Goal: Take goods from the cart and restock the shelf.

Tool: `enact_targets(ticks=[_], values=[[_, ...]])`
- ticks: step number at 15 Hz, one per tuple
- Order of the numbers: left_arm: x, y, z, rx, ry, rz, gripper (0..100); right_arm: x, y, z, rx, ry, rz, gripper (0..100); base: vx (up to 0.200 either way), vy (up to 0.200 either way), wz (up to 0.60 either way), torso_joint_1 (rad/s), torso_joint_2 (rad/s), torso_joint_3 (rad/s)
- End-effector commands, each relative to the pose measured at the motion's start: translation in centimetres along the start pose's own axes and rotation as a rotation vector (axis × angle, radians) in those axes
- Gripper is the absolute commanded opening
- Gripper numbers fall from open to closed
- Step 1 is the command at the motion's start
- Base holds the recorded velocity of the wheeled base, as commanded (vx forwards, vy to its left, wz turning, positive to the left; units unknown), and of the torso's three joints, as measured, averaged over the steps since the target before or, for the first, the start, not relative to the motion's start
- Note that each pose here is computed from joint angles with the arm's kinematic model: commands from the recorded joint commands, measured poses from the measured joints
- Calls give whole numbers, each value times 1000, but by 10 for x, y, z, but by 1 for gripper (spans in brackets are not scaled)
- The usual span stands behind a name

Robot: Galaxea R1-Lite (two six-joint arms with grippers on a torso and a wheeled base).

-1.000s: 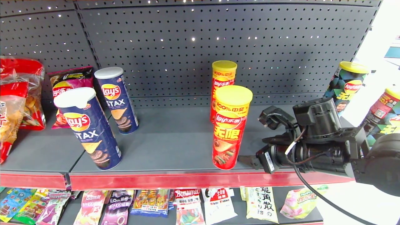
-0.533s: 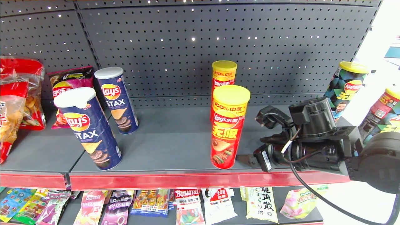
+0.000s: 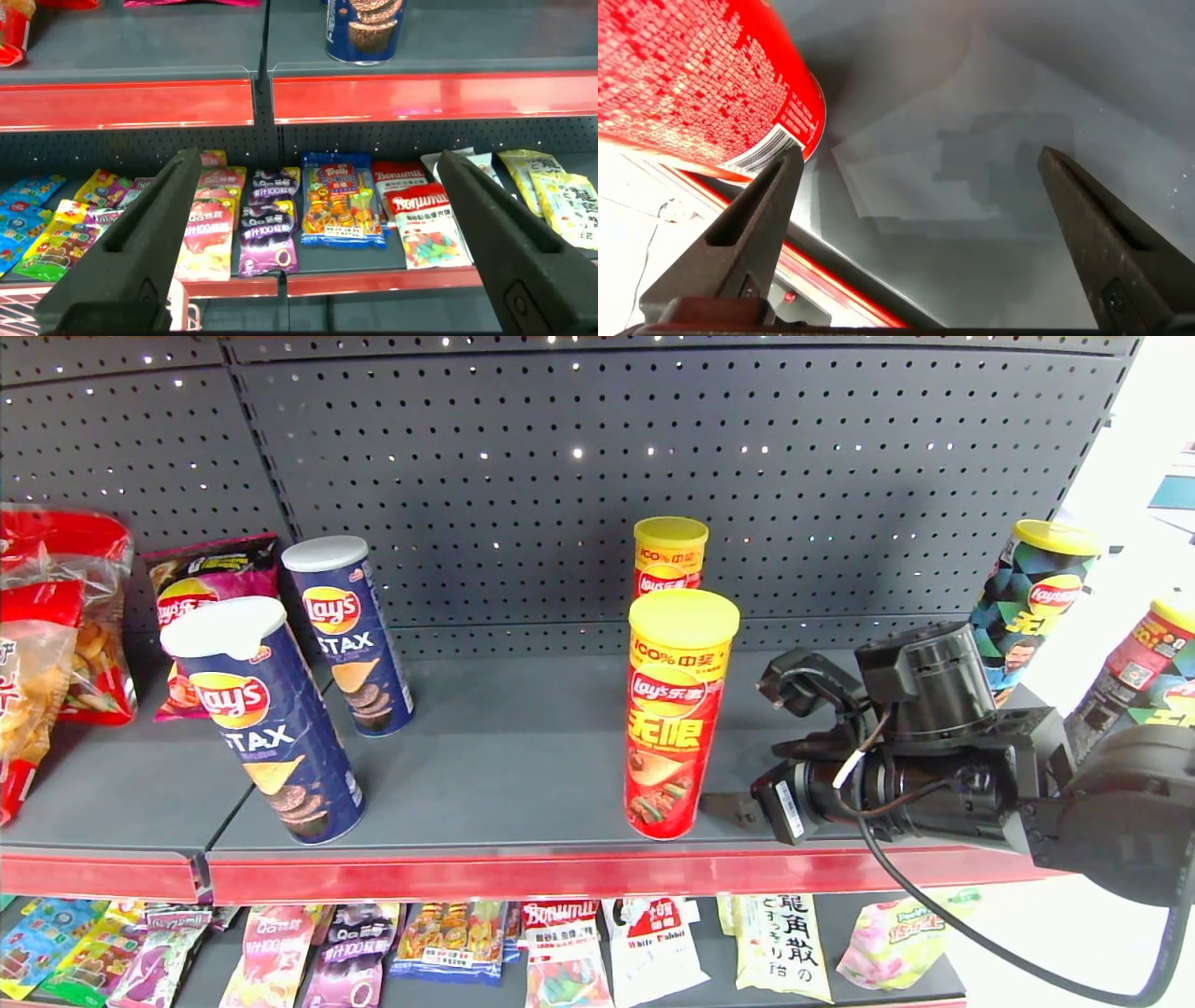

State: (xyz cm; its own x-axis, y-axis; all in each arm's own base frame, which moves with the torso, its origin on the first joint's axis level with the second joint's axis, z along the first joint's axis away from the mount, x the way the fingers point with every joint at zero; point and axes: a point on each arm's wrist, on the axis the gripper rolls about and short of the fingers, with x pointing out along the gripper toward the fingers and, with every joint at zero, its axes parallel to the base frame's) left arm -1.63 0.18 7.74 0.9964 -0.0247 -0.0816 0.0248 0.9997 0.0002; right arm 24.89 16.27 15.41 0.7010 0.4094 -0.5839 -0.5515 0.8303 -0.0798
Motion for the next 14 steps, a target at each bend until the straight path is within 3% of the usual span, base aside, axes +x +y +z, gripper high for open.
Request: enact_targets(ticks=[1,14], values=[[0,0,0,0,1,0,100,1,1,0,-2,3,3,100,0,0,0,0,0,0],[0,0,0,0,1,0,100,10,4,3,-8,-24,16,100,0,0,0,0,0,0]])
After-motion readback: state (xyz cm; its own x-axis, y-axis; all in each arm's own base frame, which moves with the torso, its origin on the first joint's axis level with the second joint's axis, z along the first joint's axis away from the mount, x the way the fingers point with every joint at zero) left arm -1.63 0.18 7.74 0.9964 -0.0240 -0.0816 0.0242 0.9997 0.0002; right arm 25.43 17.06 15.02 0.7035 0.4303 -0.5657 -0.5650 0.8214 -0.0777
